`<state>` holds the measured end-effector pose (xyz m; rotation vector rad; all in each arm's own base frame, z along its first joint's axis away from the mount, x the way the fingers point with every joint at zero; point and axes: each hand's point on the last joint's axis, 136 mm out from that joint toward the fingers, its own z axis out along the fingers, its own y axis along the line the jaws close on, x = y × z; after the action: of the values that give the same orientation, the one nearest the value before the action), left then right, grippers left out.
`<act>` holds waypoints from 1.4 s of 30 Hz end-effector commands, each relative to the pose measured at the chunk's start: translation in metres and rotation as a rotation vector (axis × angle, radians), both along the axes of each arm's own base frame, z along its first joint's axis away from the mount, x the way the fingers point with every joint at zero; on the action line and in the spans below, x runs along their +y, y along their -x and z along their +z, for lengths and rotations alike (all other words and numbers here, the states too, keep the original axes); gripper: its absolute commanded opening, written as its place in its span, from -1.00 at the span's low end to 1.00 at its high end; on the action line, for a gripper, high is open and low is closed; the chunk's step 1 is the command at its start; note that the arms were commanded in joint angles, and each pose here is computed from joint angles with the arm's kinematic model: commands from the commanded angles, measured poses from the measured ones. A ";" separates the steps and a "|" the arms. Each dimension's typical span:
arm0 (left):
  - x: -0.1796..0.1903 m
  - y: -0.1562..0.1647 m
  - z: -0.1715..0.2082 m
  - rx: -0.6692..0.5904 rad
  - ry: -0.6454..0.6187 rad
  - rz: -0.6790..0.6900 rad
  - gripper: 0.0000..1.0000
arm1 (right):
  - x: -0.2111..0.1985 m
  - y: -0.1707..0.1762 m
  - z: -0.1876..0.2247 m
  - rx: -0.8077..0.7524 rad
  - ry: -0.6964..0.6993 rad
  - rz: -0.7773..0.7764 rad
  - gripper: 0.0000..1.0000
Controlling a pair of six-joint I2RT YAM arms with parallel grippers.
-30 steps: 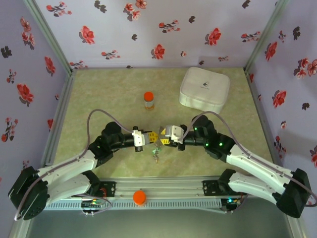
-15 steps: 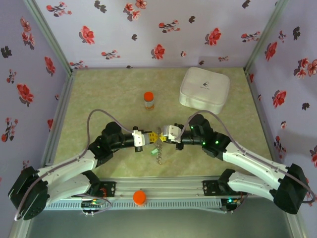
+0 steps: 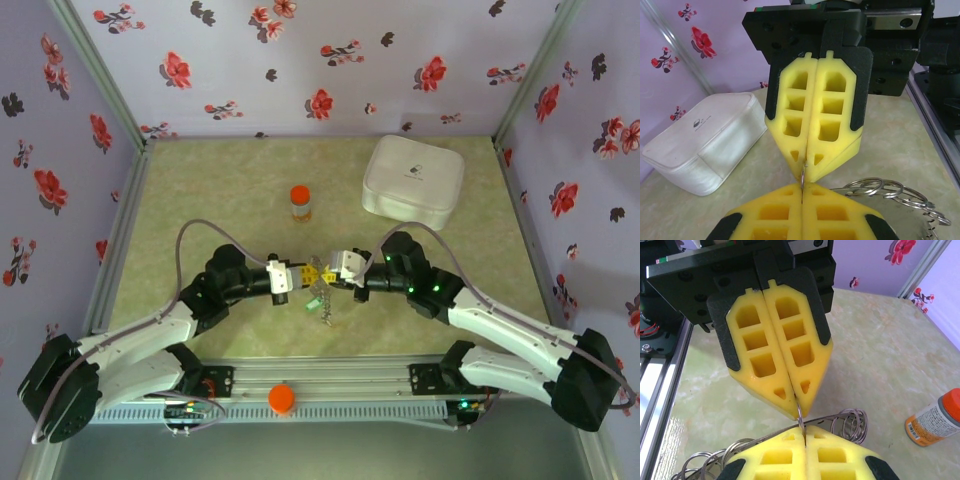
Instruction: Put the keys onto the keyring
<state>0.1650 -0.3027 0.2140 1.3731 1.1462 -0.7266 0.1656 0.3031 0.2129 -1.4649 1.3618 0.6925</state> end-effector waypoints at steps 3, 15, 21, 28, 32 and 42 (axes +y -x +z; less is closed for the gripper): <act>-0.002 -0.003 0.013 -0.017 0.036 -0.006 -0.80 | 0.013 0.013 0.028 -0.017 -0.133 0.082 -1.00; -0.004 -0.002 0.014 0.007 0.035 -0.020 -0.85 | 0.013 0.013 0.029 -0.017 -0.148 0.082 -1.00; -0.001 -0.007 0.019 -0.017 0.055 0.006 -1.00 | 0.010 0.009 0.027 -0.020 -0.139 0.053 -1.00; 0.021 -0.039 0.054 -0.116 0.184 0.233 -1.00 | -0.023 -0.037 0.040 -0.021 -0.152 -0.303 0.04; 0.051 -0.067 0.086 -0.196 0.262 0.427 -1.00 | -0.049 -0.073 0.040 0.055 -0.135 -0.590 0.18; 0.147 -0.134 0.114 -0.361 0.273 0.998 -1.00 | 0.013 -0.086 -0.015 0.515 0.013 -0.641 0.17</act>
<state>0.2814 -0.2011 0.2908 0.7540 1.2354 -0.0924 0.2560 0.2935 0.2097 -0.8437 1.9538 0.5455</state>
